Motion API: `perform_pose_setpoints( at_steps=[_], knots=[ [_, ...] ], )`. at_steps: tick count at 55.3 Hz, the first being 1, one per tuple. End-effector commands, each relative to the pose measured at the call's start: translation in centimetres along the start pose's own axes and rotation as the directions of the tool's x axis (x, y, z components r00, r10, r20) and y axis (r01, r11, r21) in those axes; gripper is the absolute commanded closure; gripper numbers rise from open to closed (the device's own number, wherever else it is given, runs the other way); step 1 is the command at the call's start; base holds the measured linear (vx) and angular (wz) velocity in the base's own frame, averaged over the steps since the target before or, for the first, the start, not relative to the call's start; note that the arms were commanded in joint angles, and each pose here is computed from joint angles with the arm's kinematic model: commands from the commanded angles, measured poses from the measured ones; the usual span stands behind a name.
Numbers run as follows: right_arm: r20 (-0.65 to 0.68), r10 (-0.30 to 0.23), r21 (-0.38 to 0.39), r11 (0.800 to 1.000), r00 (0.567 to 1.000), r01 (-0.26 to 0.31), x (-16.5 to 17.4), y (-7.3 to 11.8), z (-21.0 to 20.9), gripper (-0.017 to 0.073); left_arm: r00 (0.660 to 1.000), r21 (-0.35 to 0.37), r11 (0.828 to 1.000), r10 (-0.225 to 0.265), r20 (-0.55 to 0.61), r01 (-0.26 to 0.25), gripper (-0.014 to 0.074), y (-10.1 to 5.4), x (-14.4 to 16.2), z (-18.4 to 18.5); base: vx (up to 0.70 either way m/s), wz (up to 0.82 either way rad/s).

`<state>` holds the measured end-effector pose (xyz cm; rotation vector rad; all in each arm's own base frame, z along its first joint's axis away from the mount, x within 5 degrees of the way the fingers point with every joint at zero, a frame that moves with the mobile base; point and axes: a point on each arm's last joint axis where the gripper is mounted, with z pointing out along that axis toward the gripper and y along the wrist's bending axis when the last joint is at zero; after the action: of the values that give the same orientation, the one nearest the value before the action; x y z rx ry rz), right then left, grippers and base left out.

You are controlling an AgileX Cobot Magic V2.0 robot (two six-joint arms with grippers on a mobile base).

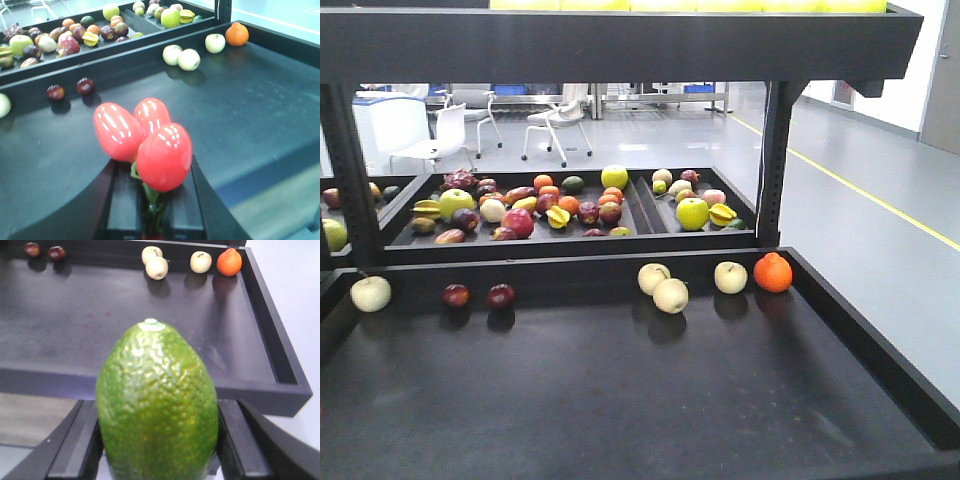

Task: Pick snacks and fruit into basket
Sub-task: 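Back the base away from the fruit stand and turn toward the aisle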

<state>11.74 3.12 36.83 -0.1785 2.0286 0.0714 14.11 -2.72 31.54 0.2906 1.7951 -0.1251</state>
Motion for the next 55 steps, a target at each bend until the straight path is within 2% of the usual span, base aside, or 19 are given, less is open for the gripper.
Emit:
perform_pose_setpoints(
  at_steps=[1,55],
  knots=[
    [0.101,-0.02,-0.005,1.0,0.995,0.02,-1.45,-0.02,-0.48,0.0568,0.996,-0.039,0.999,-0.014,0.083,0.018,0.0594,0.38,-1.51,-0.35,-0.36,0.09],
    [0.102,-0.02,-0.005,1.0,0.995,0.02,-1.46,-0.02,-0.48,0.0568,0.996,-0.039,0.999,-0.014,0.083,0.018,0.0594,0.38,-1.51,-0.35,-0.38,0.02]
  ],
)
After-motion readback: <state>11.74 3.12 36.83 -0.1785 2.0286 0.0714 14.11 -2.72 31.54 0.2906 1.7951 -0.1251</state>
